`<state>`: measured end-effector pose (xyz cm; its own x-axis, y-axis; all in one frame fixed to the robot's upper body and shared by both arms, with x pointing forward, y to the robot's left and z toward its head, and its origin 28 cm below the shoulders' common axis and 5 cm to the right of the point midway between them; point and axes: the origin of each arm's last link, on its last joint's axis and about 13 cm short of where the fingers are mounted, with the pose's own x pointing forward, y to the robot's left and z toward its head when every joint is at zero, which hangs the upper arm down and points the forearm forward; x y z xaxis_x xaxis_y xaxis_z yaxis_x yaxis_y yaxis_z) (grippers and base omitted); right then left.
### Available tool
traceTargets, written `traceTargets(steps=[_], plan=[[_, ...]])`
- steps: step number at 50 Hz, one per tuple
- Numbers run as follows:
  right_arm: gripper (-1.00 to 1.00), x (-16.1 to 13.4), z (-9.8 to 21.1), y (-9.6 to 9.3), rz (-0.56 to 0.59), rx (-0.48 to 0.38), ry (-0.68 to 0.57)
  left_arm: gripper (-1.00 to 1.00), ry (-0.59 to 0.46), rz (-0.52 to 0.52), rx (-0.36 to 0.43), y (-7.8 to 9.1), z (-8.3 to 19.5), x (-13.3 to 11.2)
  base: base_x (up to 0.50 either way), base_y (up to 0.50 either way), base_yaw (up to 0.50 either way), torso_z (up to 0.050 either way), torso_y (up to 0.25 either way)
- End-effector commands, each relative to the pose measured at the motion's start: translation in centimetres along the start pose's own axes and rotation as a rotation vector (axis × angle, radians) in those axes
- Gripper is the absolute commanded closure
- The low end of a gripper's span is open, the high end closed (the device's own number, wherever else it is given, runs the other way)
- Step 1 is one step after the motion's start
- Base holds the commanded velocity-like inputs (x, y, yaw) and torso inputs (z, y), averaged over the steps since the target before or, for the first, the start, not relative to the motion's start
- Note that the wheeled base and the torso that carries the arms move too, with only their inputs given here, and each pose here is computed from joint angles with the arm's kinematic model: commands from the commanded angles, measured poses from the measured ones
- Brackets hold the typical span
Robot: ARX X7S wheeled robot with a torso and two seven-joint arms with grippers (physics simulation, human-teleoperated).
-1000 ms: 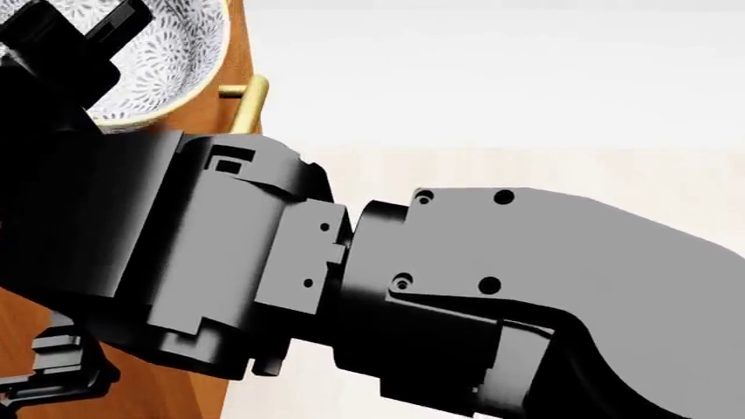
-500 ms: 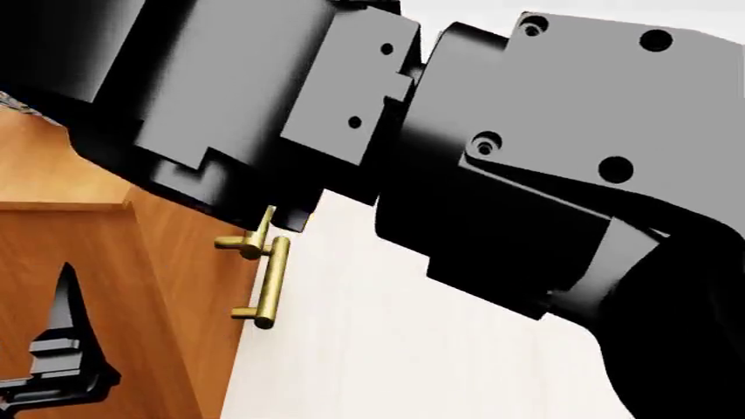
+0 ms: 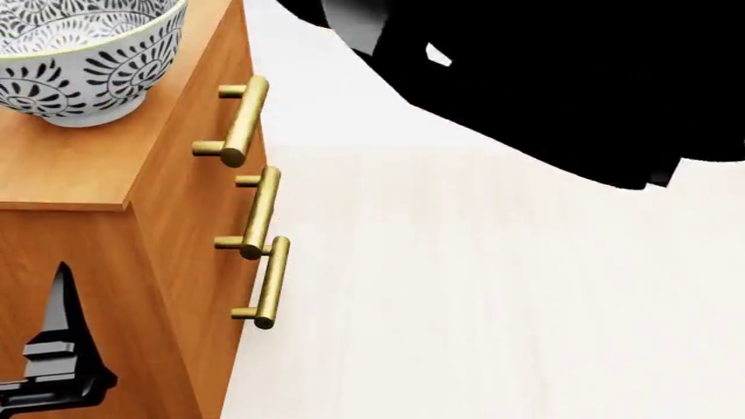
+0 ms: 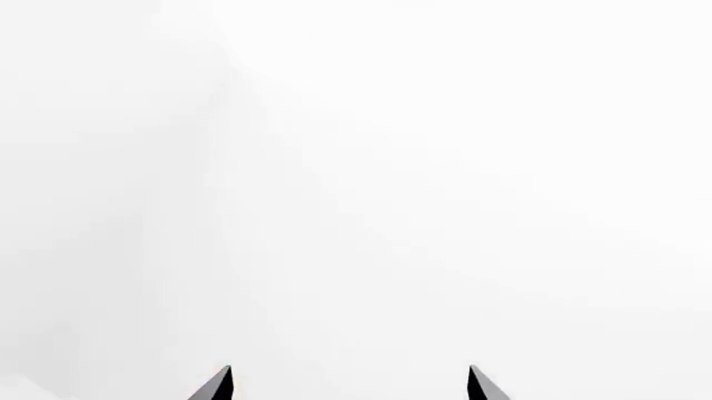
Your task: Close the top drawer of the cabinet and put the bowl on top of it.
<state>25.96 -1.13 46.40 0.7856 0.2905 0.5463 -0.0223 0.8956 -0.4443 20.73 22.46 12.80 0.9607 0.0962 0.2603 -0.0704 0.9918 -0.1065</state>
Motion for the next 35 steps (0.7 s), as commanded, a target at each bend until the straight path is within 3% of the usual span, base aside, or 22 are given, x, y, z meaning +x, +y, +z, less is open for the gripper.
traceTargets(steps=[1,8,17,35], plan=[[-1.00,-4.5,-1.4,-3.4,-0.121,-0.062,-0.044,-1.00,-0.009,0.004,0.006,0.0,0.2,-0.3,0.00,0.00,0.00,0.000,0.000],[-1.00,-7.8,-4.7,-4.0,-0.161,-0.069,-0.014,-1.00,-0.018,-0.003,0.011,-0.2,0.5,-0.4,0.00,0.00,0.00,0.000,0.000],[-1.00,-12.4,-10.0,-2.8,-0.169,-0.049,0.063,-1.00,-0.025,-0.004,0.020,-0.2,0.7,-0.6,0.00,0.00,0.00,0.000,0.000],[-1.00,-17.2,-17.6,-0.4,-0.172,0.005,0.207,-1.00,-0.032,-0.014,0.028,-0.5,0.9,-0.8,0.00,0.00,0.00,0.000,0.000]])
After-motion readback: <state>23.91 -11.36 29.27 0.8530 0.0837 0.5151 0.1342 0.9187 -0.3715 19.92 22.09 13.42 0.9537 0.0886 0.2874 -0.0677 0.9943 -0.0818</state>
